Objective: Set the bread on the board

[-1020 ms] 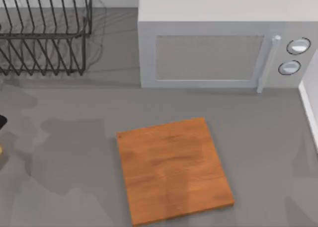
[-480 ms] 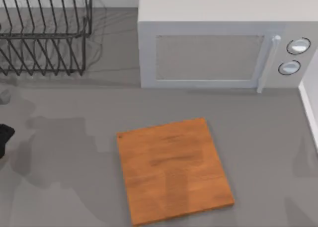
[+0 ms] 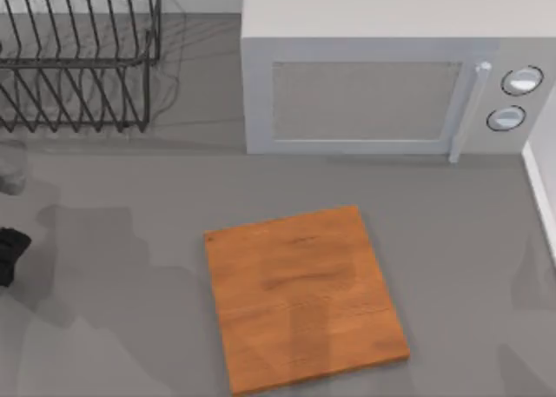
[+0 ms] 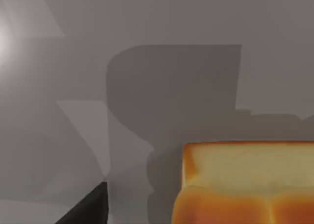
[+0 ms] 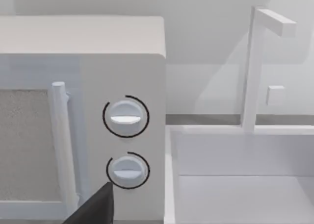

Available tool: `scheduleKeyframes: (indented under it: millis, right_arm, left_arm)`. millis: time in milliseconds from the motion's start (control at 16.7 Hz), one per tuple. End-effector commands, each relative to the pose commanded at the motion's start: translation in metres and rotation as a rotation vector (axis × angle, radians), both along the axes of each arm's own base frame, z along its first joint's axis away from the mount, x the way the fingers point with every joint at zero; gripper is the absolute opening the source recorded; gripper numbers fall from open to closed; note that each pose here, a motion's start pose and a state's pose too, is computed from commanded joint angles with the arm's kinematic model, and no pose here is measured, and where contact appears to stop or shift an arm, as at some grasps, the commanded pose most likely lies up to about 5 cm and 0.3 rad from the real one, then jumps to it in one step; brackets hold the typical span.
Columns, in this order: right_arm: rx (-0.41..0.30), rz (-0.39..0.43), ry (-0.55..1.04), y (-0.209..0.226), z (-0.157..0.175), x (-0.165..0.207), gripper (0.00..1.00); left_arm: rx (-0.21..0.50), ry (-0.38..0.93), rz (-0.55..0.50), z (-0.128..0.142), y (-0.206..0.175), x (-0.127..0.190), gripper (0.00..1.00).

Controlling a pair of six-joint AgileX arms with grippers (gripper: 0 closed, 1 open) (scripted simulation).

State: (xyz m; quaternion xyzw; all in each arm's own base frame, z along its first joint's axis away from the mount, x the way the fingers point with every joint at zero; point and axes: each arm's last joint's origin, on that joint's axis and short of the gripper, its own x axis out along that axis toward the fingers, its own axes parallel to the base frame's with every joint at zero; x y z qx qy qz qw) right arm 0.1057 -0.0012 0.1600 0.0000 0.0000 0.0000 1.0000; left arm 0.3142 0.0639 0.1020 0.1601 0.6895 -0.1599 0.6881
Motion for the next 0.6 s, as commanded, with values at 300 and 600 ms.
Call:
scheduleKeyframes:
  millis: [300,600]
  right_arm:
    - [0.0,0.0,0.0,0.0,0.0,0.0,1.0]
    - [0.0,0.0,0.0,0.0,0.0,0.0,1.0]
  left_arm:
    - [0.0,0.0,0.0,0.0,0.0,0.0,0.62]
    - [0.0,0.0,0.0,0.0,0.0,0.0,0.25]
